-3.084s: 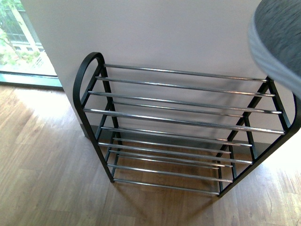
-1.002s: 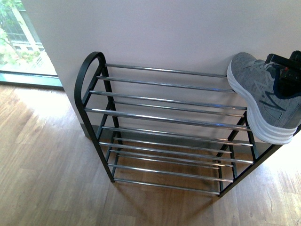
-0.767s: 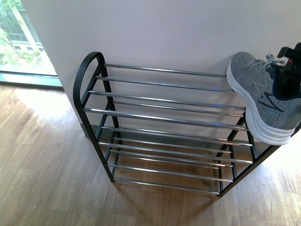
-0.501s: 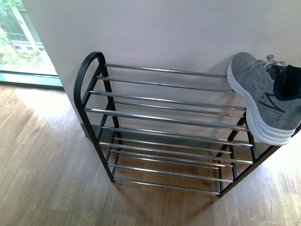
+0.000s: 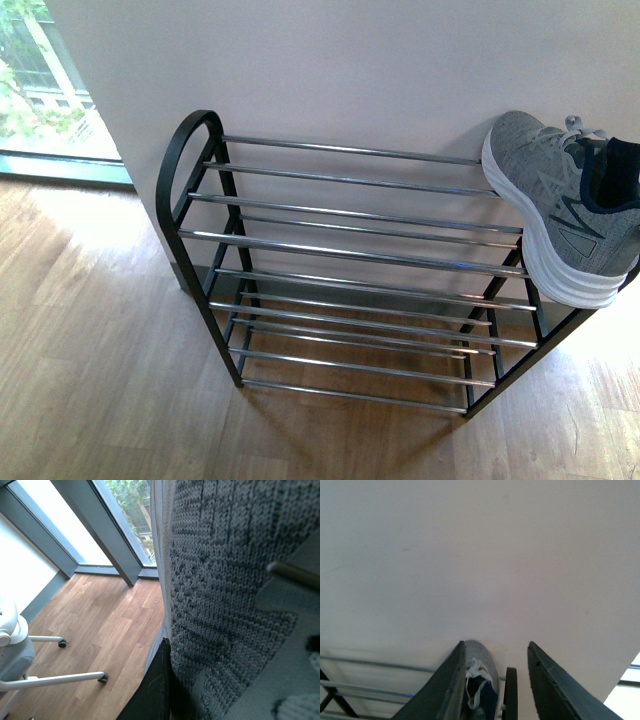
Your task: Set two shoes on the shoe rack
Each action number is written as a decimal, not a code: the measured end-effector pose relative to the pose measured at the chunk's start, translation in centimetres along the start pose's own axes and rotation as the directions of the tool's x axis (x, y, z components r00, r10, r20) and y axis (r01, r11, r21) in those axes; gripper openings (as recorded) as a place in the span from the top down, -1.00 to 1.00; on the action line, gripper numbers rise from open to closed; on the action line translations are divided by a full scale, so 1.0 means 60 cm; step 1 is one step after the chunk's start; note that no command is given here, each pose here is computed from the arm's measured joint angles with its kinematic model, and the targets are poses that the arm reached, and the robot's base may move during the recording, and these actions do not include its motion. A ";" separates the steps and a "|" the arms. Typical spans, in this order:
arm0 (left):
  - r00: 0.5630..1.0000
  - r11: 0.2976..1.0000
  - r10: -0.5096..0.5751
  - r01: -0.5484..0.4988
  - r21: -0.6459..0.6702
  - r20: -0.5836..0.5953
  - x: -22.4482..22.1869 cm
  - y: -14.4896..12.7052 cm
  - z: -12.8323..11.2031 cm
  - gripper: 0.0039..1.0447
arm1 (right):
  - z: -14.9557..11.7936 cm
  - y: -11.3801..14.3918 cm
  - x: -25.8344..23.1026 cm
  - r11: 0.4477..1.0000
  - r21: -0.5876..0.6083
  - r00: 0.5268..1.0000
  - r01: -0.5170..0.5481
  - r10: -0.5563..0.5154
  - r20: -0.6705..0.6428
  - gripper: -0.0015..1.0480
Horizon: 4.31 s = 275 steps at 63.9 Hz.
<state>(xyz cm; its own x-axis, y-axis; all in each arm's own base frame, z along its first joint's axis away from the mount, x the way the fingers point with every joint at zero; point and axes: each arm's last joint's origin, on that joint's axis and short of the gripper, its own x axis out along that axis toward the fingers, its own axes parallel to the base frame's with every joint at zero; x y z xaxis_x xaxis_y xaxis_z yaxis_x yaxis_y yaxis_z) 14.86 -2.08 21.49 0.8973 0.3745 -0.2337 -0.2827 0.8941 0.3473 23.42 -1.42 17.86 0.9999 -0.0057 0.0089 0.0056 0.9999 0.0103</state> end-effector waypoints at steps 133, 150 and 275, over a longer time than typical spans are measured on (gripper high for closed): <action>1.000 1.000 -0.002 0.002 0.000 0.000 0.000 0.000 0.000 0.90 | -0.008 0.022 -0.204 1.000 -0.007 1.000 -0.003 0.003 0.012 0.97; 1.000 1.000 -0.002 0.002 0.000 0.000 0.000 0.000 0.000 0.90 | -0.009 0.022 -0.212 1.000 -0.007 1.000 -0.003 0.003 0.010 0.97; 1.000 1.000 0.008 -0.008 -0.001 -0.002 0.000 0.001 0.000 0.90 | -0.013 0.022 -0.229 1.000 -0.007 1.000 -0.007 0.007 0.008 -0.82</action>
<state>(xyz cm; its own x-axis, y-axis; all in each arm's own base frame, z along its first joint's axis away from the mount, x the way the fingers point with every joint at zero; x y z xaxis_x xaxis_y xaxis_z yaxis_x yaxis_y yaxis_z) 14.85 -2.04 21.49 0.8945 0.3819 -0.2326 -0.2899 0.8913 0.3485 9.69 -0.01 16.98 0.9999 0.0011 0.0166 -0.0012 1.0000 0.0028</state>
